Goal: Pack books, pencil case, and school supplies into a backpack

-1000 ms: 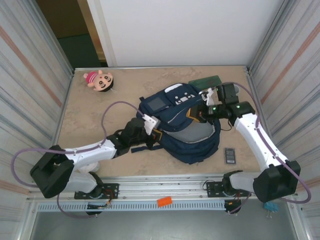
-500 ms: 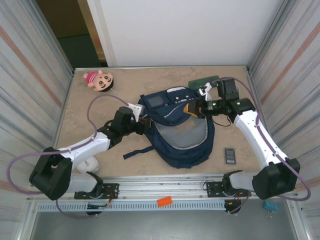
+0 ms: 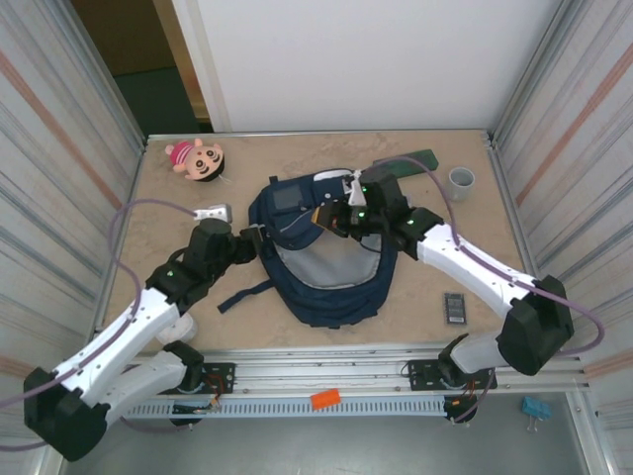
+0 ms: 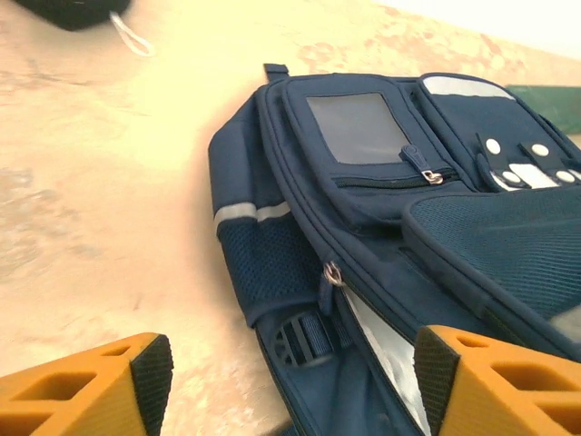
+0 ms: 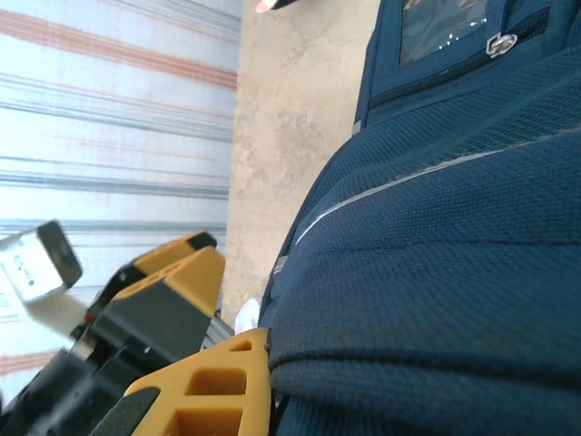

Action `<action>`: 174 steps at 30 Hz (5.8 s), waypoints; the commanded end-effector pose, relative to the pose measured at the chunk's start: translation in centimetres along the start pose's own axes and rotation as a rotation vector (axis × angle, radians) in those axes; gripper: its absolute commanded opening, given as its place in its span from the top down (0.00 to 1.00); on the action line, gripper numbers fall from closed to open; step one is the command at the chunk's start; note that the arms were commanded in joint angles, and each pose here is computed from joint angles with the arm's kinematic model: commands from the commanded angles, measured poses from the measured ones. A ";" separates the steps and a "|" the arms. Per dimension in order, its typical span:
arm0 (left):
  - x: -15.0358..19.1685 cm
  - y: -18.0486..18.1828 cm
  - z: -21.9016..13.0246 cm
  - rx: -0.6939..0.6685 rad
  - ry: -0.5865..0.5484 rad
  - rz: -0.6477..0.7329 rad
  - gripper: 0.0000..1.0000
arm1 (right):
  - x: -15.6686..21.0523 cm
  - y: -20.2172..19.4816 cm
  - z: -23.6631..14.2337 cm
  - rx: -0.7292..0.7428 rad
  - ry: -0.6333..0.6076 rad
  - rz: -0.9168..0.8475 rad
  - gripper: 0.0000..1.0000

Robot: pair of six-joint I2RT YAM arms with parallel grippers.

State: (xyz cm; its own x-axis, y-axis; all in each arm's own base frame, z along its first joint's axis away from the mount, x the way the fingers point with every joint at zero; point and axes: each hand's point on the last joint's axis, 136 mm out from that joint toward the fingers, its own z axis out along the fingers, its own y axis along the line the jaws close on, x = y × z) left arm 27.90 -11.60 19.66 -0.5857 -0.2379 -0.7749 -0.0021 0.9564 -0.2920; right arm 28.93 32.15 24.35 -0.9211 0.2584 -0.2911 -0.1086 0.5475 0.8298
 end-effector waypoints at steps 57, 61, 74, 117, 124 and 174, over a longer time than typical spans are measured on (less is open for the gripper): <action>-4.5 -6.0 10.7 0.189 0.200 0.054 0.24 | -27.3 -26.6 -2.3 0.508 -0.318 -0.019 0.33; -4.9 -5.4 11.5 0.188 0.212 0.044 0.24 | -29.4 -27.1 0.2 0.422 -0.322 -0.056 0.34; -4.7 -4.0 13.5 0.179 0.236 0.006 0.24 | -33.2 -30.6 4.5 0.405 -0.282 -0.074 0.34; -2.7 -4.0 8.3 0.222 0.224 -0.070 0.26 | -6.6 -28.6 -13.2 0.852 0.024 0.348 0.18; -3.1 -4.7 8.2 0.242 0.208 -0.062 0.26 | -6.5 -31.1 -13.8 0.834 -0.069 0.582 0.14; -2.5 -3.1 7.1 0.201 0.182 -0.029 0.25 | -13.1 -31.8 -5.4 0.927 0.024 0.300 0.01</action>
State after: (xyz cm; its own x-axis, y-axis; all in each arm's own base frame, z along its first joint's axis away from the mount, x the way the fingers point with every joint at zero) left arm 35.59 -15.87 17.66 -0.7485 -0.2176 -0.6264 0.1216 0.8836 -0.4522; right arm 42.05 6.41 4.43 -0.8604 0.4942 -0.1244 0.4744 0.8659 0.1588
